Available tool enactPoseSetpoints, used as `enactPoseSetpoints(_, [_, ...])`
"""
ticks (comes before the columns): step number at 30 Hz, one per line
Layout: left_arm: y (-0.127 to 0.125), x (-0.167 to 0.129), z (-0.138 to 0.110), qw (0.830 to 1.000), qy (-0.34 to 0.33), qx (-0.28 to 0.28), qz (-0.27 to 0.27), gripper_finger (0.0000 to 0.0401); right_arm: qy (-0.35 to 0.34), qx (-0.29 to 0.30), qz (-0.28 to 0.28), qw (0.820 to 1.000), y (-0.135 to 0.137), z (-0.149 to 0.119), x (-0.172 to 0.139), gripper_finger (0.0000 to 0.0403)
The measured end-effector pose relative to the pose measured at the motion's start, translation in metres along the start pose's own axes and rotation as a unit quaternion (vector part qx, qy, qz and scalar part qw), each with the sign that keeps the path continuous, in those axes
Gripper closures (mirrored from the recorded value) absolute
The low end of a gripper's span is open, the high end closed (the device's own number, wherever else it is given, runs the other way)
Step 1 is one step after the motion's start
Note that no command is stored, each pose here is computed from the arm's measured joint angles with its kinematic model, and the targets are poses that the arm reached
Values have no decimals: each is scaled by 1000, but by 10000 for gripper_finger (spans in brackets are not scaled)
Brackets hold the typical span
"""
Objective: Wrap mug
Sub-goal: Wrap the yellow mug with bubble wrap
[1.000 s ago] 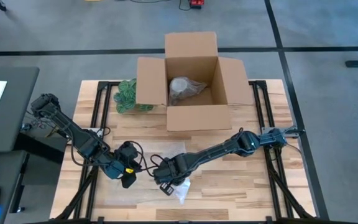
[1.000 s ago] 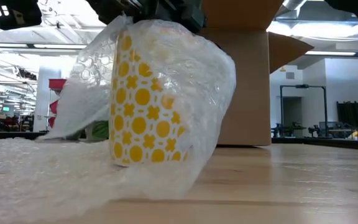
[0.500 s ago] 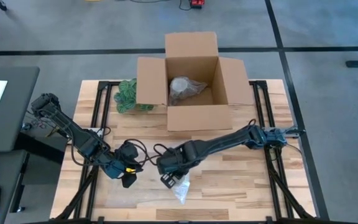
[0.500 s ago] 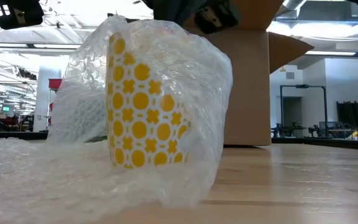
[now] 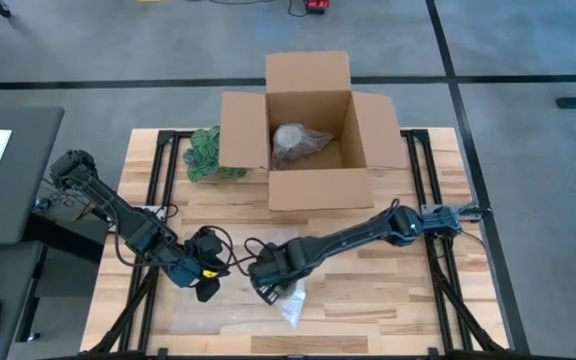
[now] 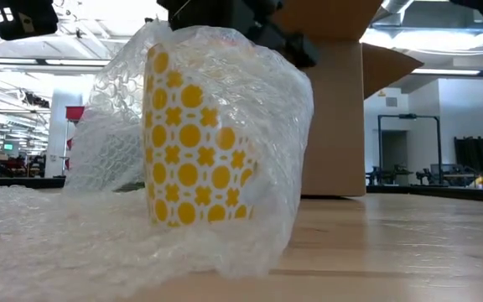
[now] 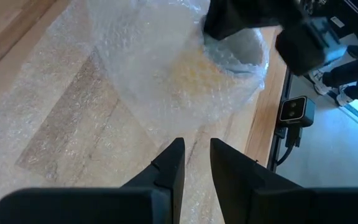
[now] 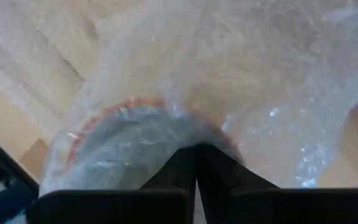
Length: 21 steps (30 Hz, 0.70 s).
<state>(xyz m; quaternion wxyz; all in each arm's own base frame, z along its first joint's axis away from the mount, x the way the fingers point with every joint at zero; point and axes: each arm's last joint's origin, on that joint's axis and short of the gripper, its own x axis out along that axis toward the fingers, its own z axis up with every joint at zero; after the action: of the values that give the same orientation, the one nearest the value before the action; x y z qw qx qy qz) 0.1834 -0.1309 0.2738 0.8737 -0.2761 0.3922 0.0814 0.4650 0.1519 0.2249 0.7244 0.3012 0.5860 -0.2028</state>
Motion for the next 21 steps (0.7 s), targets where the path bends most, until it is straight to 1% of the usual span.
enactPoseSetpoints(2, [0, 0, 0, 1000, 0, 0, 0, 345, -5, -7, -8, 1000, 3, 0, 14, 403])
enactPoseSetpoints(5, [0, 0, 0, 1000, 0, 0, 0, 345, 6, -18, -30, 999, 2, -3, 34, 403])
enactPoseSetpoints(10, [0, 0, 0, 1000, -1, -1, 0, 345, 9, -37, -31, 999, 4, -6, 34, 403])
enactPoseSetpoints(14, [0, 0, 0, 1000, -2, -1, -1, 345, 7, -39, -12, 999, 4, -4, 15, 403])
enactPoseSetpoints(17, [0, 0, 0, 1000, -2, 0, -1, 345, 4, -50, 32, 998, 5, -2, -13, 403])
enactPoseSetpoints(19, [0, 0, 0, 1000, -3, 0, -2, 345, -5, -57, 48, 997, 4, -2, -31, 403])
enactPoseSetpoints(21, [0, 0, 0, 1000, -3, 0, -1, 345, -10, -65, 55, 996, 2, -3, -43, 400])
